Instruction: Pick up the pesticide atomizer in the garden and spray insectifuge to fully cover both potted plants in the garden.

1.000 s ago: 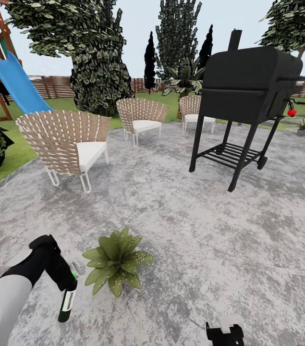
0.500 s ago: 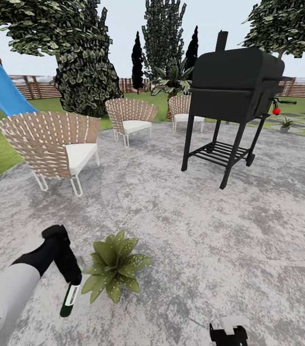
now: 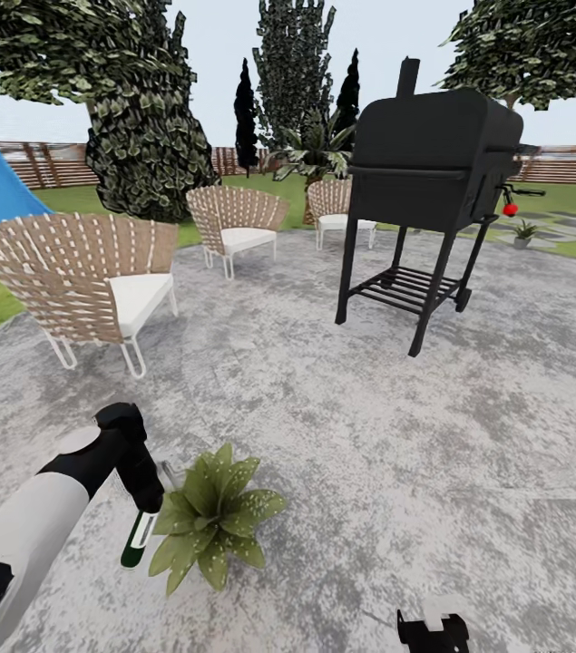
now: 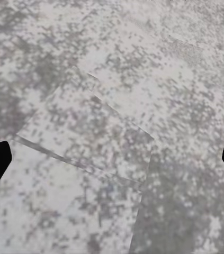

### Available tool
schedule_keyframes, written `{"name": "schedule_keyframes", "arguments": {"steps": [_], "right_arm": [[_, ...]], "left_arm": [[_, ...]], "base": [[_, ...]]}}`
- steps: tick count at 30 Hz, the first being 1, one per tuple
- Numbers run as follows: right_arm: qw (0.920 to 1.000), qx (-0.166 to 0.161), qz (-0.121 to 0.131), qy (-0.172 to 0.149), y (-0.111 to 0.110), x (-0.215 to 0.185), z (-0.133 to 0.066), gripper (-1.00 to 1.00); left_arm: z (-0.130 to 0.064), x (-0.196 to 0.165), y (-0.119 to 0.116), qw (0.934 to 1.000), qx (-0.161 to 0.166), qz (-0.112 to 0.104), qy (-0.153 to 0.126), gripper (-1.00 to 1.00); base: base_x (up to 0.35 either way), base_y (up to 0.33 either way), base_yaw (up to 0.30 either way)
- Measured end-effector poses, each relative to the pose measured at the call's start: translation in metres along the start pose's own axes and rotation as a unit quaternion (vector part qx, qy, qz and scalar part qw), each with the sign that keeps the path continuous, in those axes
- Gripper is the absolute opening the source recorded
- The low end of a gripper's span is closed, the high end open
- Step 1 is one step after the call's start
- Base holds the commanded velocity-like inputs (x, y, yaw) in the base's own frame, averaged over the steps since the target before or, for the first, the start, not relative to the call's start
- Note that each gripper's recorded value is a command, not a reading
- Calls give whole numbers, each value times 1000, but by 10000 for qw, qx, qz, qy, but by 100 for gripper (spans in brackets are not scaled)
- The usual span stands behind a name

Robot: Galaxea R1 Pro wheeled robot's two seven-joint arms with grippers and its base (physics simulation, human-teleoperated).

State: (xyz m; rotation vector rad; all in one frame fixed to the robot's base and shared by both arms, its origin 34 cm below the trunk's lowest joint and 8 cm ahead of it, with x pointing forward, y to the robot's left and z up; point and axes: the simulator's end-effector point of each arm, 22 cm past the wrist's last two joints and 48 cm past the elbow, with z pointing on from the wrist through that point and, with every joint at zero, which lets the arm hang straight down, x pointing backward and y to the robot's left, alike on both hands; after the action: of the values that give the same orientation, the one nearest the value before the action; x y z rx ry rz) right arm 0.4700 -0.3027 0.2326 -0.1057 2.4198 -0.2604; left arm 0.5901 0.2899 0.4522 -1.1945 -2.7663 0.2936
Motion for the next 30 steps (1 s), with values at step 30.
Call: {"name": "schedule_keyframes", "arguments": {"steps": [30], "right_arm": [[10000,-7,-9,23,1,2,0,100]], "left_arm": [[27,30,10,9996,-201,-92,196,-100]], "base": [[22,91,-36]]}}
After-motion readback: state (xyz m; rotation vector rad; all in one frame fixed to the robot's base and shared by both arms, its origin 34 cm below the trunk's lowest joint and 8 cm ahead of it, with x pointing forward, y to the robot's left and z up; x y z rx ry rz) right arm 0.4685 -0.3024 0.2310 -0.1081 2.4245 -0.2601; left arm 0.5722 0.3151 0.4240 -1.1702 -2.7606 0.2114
